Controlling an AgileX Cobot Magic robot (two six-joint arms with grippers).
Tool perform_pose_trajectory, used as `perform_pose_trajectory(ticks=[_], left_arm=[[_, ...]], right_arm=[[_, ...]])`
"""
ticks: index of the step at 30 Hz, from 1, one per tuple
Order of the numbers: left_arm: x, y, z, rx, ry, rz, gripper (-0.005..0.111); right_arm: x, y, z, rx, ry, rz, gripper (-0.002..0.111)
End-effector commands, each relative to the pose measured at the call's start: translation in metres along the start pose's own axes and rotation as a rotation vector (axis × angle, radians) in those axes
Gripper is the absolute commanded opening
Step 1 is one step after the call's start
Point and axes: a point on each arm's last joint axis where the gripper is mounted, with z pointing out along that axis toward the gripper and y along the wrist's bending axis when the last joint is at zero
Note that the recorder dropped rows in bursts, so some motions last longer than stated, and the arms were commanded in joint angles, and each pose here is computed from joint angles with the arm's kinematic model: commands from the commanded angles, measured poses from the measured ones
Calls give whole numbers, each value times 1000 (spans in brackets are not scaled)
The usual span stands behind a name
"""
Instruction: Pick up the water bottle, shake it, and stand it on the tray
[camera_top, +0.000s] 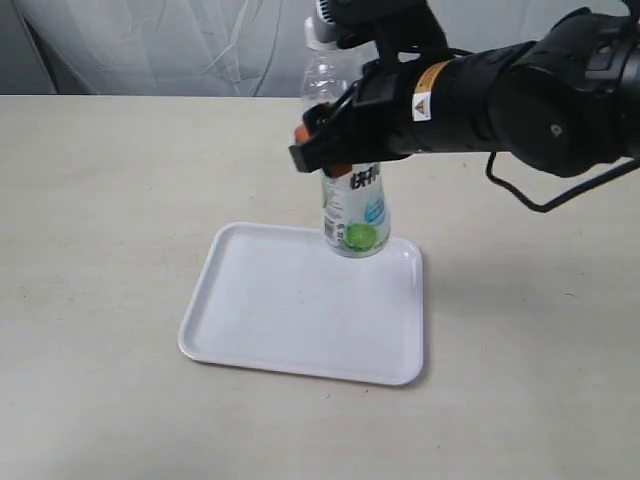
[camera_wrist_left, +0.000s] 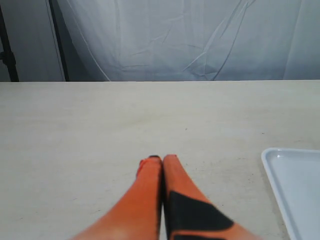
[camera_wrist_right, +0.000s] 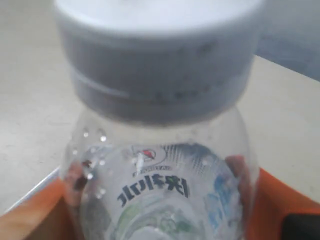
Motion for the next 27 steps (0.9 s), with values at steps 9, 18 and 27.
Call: perform_pose_trajectory(ticks=[9, 18, 27], left_arm=[[1, 0, 0, 0, -3, 0, 0], [1, 0, 0, 0, -3, 0, 0], [1, 0, 0, 0, -3, 0, 0]], right_arm=[[-15, 99, -4, -292, -278, -77, -1], [-4, 49, 10, -139, -109, -59, -1], [-7, 21, 13, -84, -213, 38, -1]])
